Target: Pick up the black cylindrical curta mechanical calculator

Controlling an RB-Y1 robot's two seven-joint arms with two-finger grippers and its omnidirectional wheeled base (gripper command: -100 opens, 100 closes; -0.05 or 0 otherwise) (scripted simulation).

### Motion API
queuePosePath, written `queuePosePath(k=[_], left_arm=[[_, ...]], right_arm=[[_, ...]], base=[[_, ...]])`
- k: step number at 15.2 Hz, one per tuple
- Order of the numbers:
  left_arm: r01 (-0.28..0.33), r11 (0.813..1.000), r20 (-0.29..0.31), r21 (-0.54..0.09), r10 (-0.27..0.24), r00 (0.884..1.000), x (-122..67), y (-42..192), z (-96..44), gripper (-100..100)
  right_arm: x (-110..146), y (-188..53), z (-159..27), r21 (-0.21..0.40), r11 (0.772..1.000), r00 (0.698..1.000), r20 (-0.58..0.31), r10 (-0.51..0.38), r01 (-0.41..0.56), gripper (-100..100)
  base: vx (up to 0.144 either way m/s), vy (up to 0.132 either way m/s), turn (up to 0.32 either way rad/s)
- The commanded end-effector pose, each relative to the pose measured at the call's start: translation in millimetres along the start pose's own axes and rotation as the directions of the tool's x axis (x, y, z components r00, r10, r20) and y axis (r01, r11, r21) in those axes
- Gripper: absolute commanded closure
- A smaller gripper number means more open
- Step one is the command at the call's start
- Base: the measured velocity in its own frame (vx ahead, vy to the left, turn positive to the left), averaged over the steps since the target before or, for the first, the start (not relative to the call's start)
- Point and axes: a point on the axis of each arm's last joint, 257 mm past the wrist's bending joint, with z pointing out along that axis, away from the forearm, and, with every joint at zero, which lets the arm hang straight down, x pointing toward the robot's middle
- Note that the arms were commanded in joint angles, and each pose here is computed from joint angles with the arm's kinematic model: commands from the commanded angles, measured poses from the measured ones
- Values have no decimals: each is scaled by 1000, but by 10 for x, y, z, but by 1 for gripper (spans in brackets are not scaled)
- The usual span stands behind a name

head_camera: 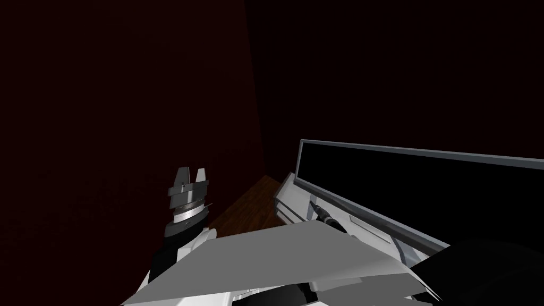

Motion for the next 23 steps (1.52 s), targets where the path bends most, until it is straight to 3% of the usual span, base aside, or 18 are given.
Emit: queuePosePath(k=[1,5,10,14,17,19,22,23], left_arm=[[0,1000,0,0,0,1000,0,0,0,0],[0,1000,0,0,0,1000,0,0,0,0],[0,1000,0,0,0,1000,0,0,0,0],[0,1000,0,0,0,1000,0,0,0,0],[0,1000,0,0,0,1000,0,0,0,0],[0,1000,0,0,0,1000,0,0,0,0],[0,1000,0,0,0,1000,0,0,0,0],[0,1000,0,0,0,1000,0,0,0,0]], right_arm=[[80,-172,-8,32,999,1000,-21,-17,17,-100],[199,-452,-48,89,994,996,-63,-56,62,-100],[390,-973,-172,187,970,981,-149,-125,152,-100],[528,-1436,-336,266,934,956,-235,-178,239,-100],[606,-1798,-496,318,893,925,-310,-219,318,-100],[653,-1887,-560,333,887,922,-324,-212,321,-100],[711,-2202,-742,371,842,887,-395,-238,391,-100],[737,-2253,-786,379,837,885,-404,-233,394,-100]], base=[[-13,-2,117],[-12,0,150],[-16,2,224],[-22,5,267],[-18,10,255],[-12,16,168],[-10,14,210],[-11,13,208]])
